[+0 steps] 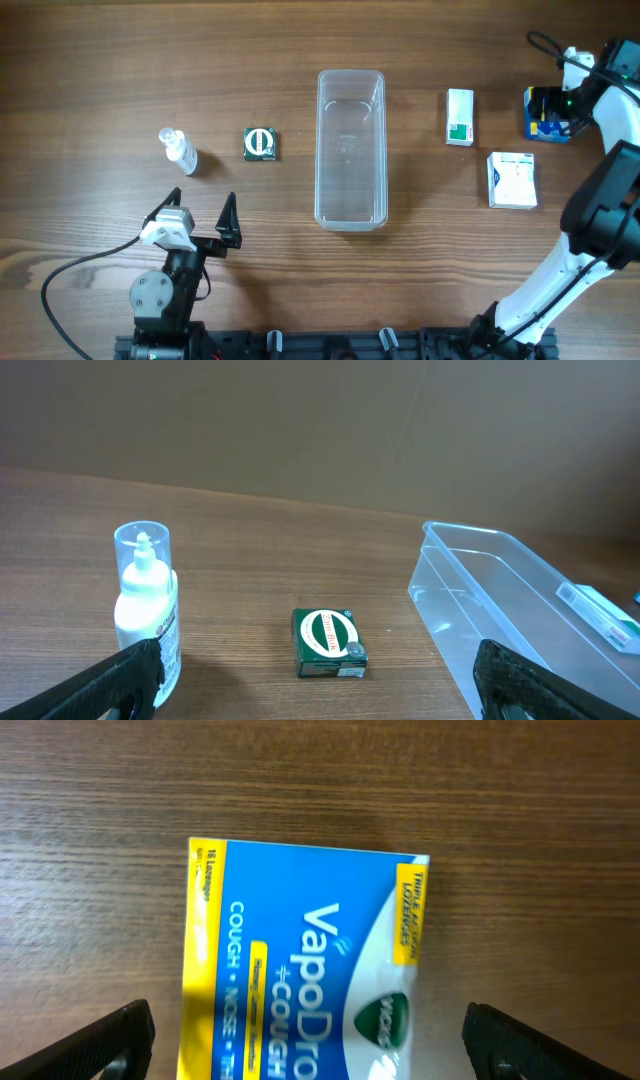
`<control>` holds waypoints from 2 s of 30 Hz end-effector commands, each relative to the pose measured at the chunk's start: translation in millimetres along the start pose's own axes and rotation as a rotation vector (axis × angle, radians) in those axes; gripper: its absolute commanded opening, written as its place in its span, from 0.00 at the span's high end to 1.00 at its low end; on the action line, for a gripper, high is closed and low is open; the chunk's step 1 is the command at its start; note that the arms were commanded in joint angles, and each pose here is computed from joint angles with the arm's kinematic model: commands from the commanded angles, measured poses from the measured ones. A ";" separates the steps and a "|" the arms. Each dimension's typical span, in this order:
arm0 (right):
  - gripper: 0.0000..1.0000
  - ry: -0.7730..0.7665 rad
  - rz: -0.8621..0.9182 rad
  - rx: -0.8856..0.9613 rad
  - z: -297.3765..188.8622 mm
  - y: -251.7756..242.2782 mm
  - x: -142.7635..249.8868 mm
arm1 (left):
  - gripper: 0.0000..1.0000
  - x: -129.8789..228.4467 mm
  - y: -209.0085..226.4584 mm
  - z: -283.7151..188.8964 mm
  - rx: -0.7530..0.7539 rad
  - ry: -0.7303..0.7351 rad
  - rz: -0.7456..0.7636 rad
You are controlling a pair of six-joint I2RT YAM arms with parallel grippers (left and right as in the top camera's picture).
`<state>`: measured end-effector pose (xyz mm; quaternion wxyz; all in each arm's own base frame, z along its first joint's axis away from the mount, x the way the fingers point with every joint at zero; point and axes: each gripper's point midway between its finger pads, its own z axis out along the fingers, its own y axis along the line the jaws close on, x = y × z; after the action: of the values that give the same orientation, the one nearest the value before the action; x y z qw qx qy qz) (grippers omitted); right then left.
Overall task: Pack container
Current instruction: 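Reach right gripper to the blue VapoDrops box and grasp it, then carry blue box with right gripper into the clear container, release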
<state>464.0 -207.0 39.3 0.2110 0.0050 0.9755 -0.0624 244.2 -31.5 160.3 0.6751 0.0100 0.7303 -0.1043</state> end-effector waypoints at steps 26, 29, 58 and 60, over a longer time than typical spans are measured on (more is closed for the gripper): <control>0.28 -0.037 0.183 0.020 2.3 -4.6 -13.0 | 0.00 3.3 2.8 0.3 -0.013 0.007 0.022; 0.28 -0.119 0.224 -0.043 -27.7 4.9 -34.4 | 0.00 3.3 2.8 0.3 -0.013 0.007 0.022; 0.20 0.082 0.059 -0.249 -129.6 402.1 15.1 | 0.00 3.3 2.8 0.3 -0.013 0.007 0.022; 0.20 0.093 0.056 -0.228 -113.6 403.8 17.4 | 0.00 3.3 2.8 0.3 -0.013 0.007 0.022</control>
<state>406.9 211.4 100.7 0.1624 -0.0033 0.9836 0.0779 244.2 -31.5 160.3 0.6751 0.0099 0.7303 -0.1044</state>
